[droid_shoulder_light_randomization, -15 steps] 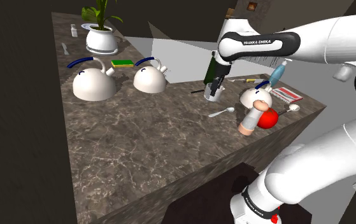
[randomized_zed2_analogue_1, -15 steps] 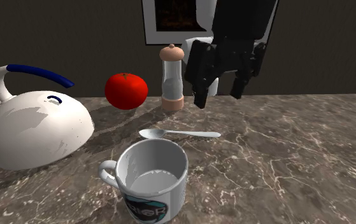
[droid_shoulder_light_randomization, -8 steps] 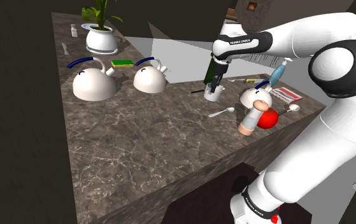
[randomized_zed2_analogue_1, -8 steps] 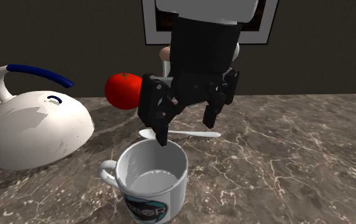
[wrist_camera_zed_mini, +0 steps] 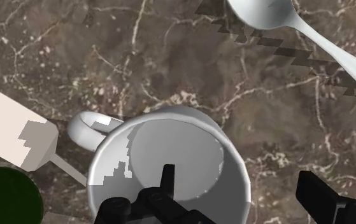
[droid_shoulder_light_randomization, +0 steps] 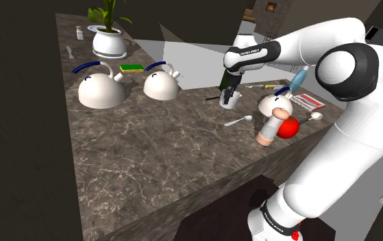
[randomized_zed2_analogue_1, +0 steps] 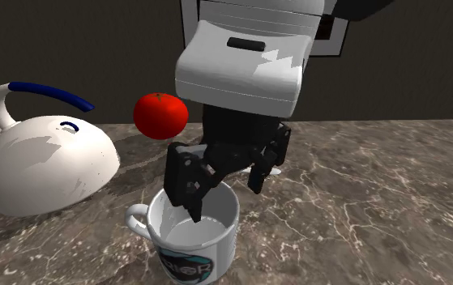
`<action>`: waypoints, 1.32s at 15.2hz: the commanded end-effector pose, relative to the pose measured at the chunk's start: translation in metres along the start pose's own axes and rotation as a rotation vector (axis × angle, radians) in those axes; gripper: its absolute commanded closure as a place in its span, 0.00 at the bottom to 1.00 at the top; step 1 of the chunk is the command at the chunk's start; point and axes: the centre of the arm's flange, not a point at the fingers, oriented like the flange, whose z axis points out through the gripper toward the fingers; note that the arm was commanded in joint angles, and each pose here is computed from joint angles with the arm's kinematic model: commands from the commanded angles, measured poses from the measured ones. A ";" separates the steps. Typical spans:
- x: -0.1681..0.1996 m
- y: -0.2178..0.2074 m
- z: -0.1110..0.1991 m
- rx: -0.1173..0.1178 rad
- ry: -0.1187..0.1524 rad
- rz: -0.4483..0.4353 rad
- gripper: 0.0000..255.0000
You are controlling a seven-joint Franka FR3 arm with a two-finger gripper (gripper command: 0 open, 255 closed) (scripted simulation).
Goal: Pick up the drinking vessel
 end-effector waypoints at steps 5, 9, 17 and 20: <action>0.001 -0.001 0.008 0.000 0.000 0.000 1.00; 0.001 -0.001 0.008 0.000 0.000 0.000 1.00; -0.002 0.001 -0.019 0.000 0.000 0.000 1.00; -0.003 0.002 -0.034 0.000 0.000 0.000 1.00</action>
